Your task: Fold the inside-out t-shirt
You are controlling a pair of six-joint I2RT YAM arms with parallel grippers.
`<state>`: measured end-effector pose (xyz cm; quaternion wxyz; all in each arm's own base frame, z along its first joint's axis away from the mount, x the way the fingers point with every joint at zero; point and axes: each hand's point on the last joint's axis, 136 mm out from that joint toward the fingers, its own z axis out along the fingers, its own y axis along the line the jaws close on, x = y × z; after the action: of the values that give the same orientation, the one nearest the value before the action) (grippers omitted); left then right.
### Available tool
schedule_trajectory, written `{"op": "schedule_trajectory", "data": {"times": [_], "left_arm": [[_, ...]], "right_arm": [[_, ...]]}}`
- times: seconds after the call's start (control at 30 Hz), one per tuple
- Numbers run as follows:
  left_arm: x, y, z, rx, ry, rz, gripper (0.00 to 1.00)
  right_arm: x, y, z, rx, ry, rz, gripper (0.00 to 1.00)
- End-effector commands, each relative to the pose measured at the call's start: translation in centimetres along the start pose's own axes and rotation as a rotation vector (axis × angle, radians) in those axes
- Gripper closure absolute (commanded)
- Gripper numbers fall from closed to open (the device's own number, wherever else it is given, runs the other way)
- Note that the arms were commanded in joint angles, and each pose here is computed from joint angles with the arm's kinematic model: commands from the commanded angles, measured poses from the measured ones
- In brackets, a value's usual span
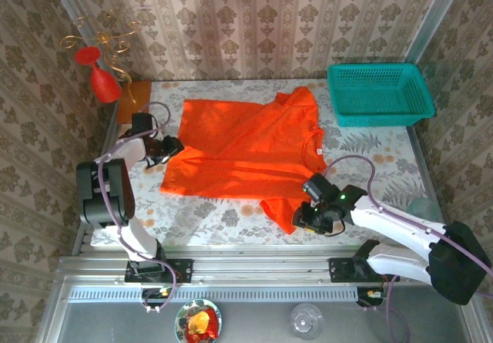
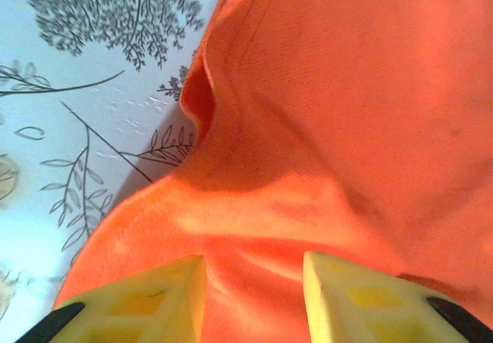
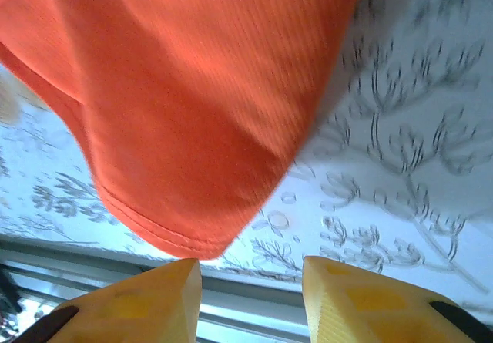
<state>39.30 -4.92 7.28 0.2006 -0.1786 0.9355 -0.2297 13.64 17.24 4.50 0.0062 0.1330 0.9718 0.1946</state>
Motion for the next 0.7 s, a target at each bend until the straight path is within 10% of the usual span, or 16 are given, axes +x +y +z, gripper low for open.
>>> {"op": "schedule_trajectory", "data": {"times": [0.0,0.3,0.67], "left_arm": [[1.3,0.2,-2.3,-0.040,-0.029,-0.007,0.61],[5.6,1.2,-4.6,-0.050,-0.029,-0.025,0.61],[9.1,2.2,-6.2,-0.127,-0.028,0.002,0.59]], "right_arm": [[0.9,0.1,1.6,0.015,0.025,0.055,0.56],[0.1,2.3,3.9,-0.030,0.038,0.028,0.56],[-2.0,0.8,2.1,0.028,-0.095,0.049,0.94]]}}
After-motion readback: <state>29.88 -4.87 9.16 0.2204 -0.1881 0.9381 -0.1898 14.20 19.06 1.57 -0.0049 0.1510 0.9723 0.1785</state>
